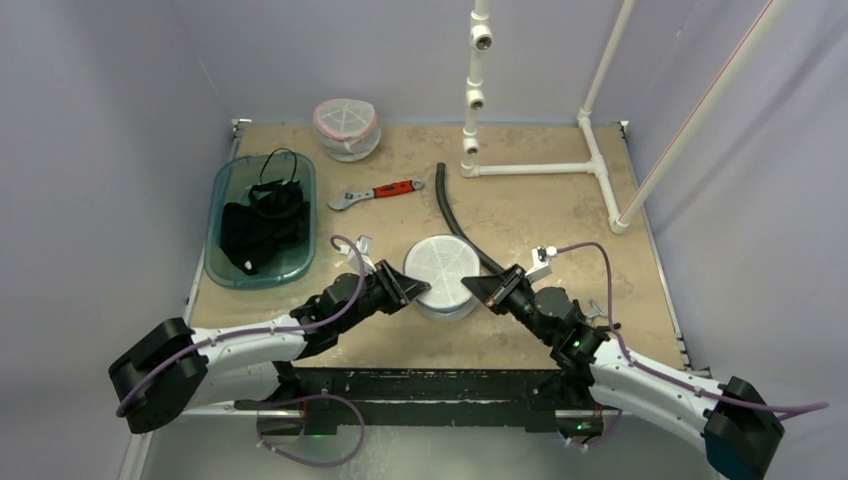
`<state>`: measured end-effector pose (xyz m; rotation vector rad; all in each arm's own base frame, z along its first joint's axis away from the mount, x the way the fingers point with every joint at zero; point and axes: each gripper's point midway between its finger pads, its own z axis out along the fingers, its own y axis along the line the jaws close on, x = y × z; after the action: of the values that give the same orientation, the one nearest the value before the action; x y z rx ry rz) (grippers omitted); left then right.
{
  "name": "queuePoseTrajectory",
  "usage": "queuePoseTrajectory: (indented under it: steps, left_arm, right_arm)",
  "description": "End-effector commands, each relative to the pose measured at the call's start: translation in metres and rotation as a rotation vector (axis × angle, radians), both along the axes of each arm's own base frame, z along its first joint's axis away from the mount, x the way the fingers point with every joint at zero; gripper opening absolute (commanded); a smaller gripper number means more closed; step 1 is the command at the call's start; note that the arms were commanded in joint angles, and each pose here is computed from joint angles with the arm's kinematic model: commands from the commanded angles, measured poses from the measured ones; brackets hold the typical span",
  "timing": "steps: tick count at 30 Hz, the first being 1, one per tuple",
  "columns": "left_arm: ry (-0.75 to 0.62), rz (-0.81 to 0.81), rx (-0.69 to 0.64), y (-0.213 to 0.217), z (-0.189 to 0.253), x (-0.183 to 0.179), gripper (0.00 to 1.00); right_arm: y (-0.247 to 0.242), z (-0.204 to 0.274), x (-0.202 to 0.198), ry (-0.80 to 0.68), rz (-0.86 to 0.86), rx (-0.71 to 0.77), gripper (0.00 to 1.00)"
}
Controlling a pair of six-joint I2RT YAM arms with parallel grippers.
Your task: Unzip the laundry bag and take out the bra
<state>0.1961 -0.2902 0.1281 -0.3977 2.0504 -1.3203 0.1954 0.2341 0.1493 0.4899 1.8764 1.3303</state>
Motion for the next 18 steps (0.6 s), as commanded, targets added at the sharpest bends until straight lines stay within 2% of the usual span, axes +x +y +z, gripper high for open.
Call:
queuePoseTrajectory:
  steps: [1,4,6,7,10,13,18]
  left_arm:
    - [-0.059,-0.008,-0.027,-0.010,0.026,0.008,0.20]
    - [-0.081,-0.002,0.007,-0.003,0.030,0.007,0.00]
    - [-0.105,-0.012,0.086,0.001,0.030,0.010,0.00]
    - [-0.127,-0.040,0.139,0.002,0.030,0.011,0.00]
    - [-0.150,-0.132,0.253,0.006,0.029,0.016,0.00]
    - [-0.211,-0.257,0.218,0.006,0.042,0.012,0.00]
    - [-0.357,-0.385,0.292,0.009,0.063,0.004,0.00]
  right_arm:
    - [0.009,0.013,-0.007,-0.053,0.078,-0.046,0.18]
    - [0.009,0.020,-0.019,-0.049,0.140,-0.099,0.60]
    - [0.007,0.029,-0.028,-0.076,0.191,-0.160,0.78]
    - [0.004,0.041,-0.028,-0.107,0.194,-0.194,0.82]
    - [-0.012,0.050,-0.024,-0.140,0.170,-0.333,0.85]
    - [-0.025,0.052,-0.018,-0.171,0.135,-0.433,0.84]
    - [-0.033,0.068,-0.019,-0.255,0.123,-0.447,0.84]
